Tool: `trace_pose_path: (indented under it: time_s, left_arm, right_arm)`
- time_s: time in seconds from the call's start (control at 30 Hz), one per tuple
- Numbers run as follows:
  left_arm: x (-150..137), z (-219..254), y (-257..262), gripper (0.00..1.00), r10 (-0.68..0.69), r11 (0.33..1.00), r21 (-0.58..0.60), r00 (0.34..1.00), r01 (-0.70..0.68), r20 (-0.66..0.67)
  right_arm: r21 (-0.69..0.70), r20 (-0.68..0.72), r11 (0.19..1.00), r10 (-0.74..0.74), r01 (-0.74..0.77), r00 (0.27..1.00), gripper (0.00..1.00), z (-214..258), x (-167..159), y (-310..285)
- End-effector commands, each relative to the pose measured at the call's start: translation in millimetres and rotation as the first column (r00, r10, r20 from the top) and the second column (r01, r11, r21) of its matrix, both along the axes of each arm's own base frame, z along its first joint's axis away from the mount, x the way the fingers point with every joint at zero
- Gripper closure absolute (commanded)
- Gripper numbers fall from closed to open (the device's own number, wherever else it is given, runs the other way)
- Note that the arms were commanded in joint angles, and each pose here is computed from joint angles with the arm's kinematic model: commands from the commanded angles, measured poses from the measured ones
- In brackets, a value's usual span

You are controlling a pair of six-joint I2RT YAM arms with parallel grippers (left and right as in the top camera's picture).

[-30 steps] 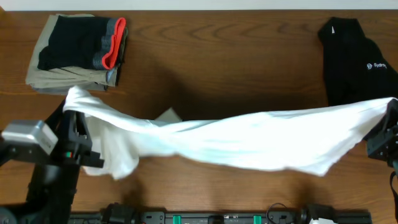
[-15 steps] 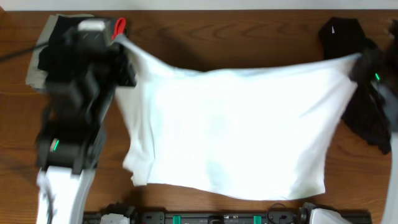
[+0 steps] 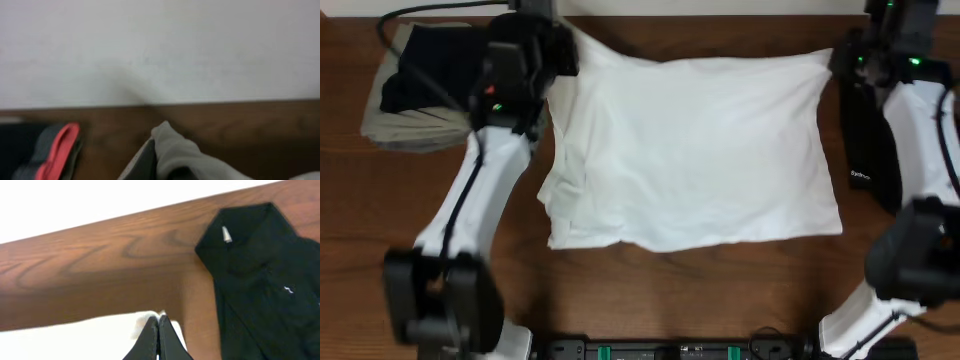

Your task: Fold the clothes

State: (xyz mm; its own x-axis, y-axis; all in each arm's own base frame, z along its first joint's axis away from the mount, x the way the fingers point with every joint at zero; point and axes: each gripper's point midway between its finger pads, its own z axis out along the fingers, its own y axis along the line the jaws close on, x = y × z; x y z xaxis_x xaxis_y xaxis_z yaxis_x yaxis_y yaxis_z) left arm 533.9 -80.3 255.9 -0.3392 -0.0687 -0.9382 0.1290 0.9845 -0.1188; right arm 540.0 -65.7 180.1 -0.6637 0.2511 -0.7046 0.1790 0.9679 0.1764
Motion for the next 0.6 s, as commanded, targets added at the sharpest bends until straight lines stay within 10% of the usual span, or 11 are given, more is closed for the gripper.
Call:
trace_pose_path:
  time_s: [0.0,0.57]
  left_arm:
    - [23.9,-28.9,-1.1,0.94,0.0,1.0,0.009,1.0,0.0,0.007]
    - [32.4,-108.8,2.5,0.94,0.01,1.0,0.029,0.989,-0.006,-0.149]
  right_arm:
    - [0.037,0.021,0.998,0.043,-0.044,0.999,0.99,-24.9,20.8,3.2]
    - [0.091,-0.077,0.994,0.062,-0.055,0.995,0.99,-92.8,28.7,15.1]
